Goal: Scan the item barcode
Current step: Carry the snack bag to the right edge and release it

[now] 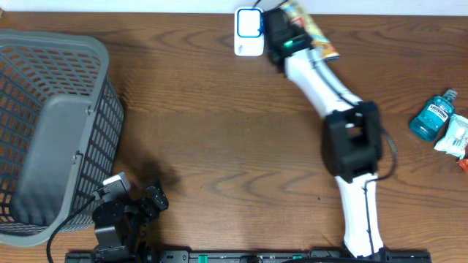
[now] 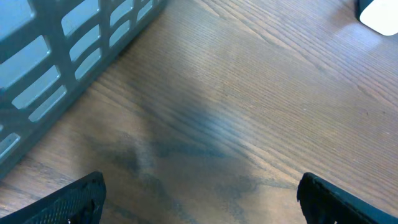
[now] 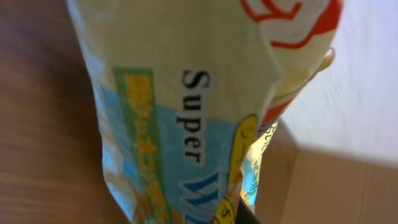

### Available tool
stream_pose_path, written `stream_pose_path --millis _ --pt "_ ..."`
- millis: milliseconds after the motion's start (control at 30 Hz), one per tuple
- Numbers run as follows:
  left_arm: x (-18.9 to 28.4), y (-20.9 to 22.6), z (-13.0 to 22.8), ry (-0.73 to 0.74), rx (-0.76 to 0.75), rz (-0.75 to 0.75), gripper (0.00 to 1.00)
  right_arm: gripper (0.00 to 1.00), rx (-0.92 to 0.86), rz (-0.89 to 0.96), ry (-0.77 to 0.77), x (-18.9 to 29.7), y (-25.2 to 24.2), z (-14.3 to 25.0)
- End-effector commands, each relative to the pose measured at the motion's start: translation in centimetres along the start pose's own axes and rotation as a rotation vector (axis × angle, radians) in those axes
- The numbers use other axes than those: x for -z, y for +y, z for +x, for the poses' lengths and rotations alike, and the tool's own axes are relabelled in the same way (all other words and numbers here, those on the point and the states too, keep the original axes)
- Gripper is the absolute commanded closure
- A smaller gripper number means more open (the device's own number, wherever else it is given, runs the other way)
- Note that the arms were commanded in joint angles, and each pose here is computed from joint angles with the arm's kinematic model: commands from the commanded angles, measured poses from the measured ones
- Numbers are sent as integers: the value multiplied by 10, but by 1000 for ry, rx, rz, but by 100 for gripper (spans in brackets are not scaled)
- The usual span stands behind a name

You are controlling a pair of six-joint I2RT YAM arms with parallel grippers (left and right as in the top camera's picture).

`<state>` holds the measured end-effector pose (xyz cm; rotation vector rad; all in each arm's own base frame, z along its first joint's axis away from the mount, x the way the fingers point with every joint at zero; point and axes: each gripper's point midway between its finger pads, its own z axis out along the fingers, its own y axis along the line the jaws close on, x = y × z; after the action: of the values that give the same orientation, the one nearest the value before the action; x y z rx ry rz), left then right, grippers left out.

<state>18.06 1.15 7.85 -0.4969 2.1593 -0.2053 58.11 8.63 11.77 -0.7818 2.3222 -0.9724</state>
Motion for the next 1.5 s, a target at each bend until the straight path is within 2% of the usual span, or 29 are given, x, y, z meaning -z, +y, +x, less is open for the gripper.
stream_pose_path --millis 0,133,367,467,667,733,767,833,867,900,1000,1133,1267,1467 --pt "2 0 -3 -13 -8 -3 2 99 -354 36 43 5 -76 35" --pt "2 0 -3 -13 -8 -3 2 99 -466 -56 184 -31 -72 91" --pt "2 0 -3 -13 -8 -3 2 99 -632 -16 370 -92 -91 195" --pt "2 0 -3 -13 -8 -3 2 99 -722 11 436 -107 -97 236" --pt "2 0 -3 -13 -8 -3 2 99 -806 46 520 -123 -106 293" --pt "2 0 -3 -13 -8 -3 2 95 -835 58 537 -125 -112 306" --pt "2 0 -3 -13 -8 -3 2 89 -862 69 541 -126 -116 311" --pt "2 0 -3 -13 -8 -3 2 42 -898 82 533 -124 -125 310" --pt "2 0 -3 -13 -8 -3 2 8 -904 70 520 -122 -127 306" --pt "2 0 -3 -13 -8 -3 2 1 -913 46 495 -118 -130 297" --pt "2 0 -3 -13 -8 -3 2 1 -973 -67 389 -101 -139 261" --pt "2 0 -3 -13 -8 -3 2 1 -1100 -254 198 -45 -161 202" --pt "2 0 -4 -13 -8 -3 2 1 -1123 -340 -41 37 -200 155" --pt "2 0 -3 -13 -8 -3 2 1 -1118 -279 -355 197 -257 137"
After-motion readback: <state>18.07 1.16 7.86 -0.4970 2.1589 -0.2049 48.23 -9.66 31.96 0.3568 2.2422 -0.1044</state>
